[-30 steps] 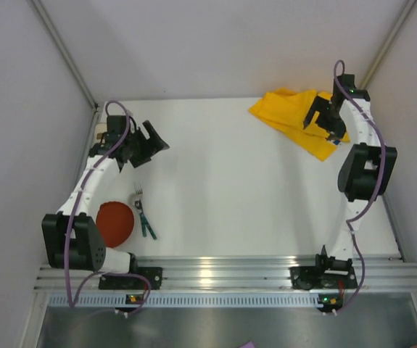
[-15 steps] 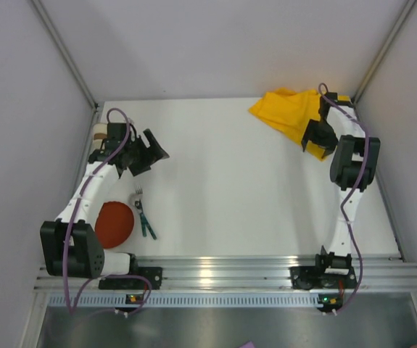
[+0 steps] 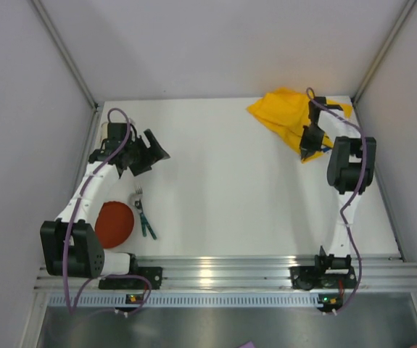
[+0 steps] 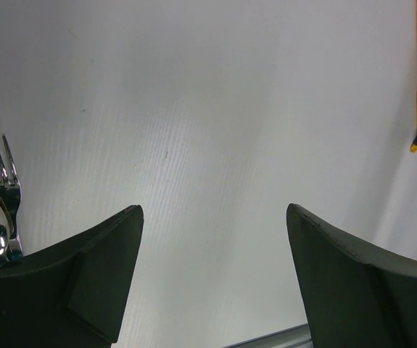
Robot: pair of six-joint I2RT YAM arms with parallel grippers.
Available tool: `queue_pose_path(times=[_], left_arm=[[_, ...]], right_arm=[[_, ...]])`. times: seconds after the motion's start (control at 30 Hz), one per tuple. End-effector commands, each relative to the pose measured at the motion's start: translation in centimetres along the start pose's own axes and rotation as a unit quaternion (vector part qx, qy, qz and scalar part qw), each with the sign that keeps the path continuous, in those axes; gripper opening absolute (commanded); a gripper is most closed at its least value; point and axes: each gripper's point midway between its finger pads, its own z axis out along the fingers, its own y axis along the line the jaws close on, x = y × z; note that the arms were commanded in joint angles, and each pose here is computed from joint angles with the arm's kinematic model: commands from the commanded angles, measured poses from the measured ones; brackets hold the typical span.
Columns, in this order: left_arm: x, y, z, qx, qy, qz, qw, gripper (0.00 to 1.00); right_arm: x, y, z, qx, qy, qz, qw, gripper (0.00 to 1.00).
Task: Set the dinner table for one person
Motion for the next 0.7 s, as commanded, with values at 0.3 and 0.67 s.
queue_pose_path(times=[0.3, 0.67], left_arm=[[-0.2, -1.9, 0.5, 0.019, 0.001, 0.012, 1.000, 0.86], [3.8, -3.8, 5.9, 0.033, 0.048, 0.061, 0.996, 0.86]], right_arm=[[19.5, 29.4, -18.9, -0.400, 0.083, -0.217, 0.887, 1.00], [18.7, 14.9, -13.5, -0.248, 0.051, -0.145, 0.956, 1.00]])
